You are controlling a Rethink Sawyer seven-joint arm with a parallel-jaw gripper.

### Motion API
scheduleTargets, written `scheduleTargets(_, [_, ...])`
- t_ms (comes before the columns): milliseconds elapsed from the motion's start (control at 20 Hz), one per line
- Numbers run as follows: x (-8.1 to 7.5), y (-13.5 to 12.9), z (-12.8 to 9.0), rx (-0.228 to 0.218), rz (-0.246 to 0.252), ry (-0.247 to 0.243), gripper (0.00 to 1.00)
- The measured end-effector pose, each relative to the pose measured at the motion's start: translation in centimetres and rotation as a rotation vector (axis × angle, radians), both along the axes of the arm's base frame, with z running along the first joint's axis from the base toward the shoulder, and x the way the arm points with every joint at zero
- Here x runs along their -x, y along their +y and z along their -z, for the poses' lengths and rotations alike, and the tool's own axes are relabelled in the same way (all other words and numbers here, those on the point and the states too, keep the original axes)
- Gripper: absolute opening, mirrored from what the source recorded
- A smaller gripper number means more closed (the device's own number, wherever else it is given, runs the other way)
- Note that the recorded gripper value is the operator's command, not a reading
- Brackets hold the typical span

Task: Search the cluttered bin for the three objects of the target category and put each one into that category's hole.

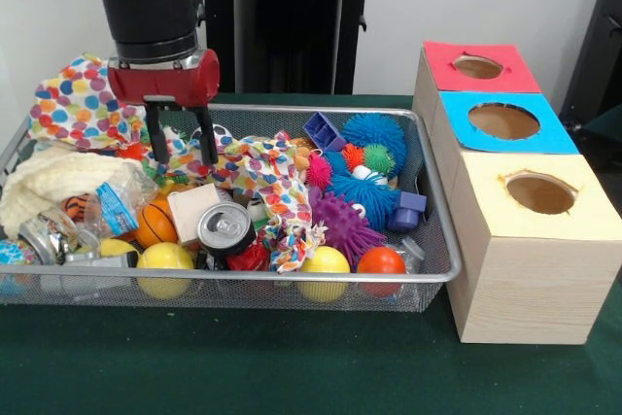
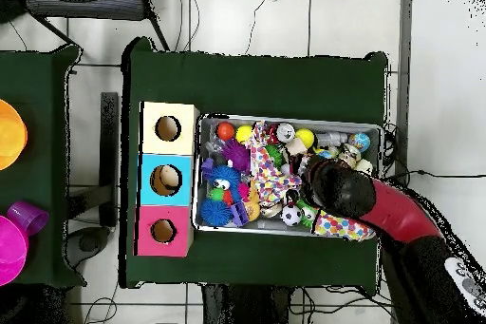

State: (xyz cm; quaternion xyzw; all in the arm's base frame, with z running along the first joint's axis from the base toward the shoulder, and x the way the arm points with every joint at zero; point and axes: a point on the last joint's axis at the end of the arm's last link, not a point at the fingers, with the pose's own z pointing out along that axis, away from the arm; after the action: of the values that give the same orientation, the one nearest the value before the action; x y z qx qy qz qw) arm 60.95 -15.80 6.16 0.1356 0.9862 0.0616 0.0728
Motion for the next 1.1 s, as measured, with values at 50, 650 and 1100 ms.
scheduleTargets(50, [-0.2,0.1,0.0,0.004,-0.006,-0.003,1.00])
scheduleTargets(650, [-2.8,-1.9,-1.8,0.039,-0.028,0.001,1.00])
scheduleTargets(1100, [-3.3,-5.2,-3.2,0.036,-0.036,0.099,1.00])
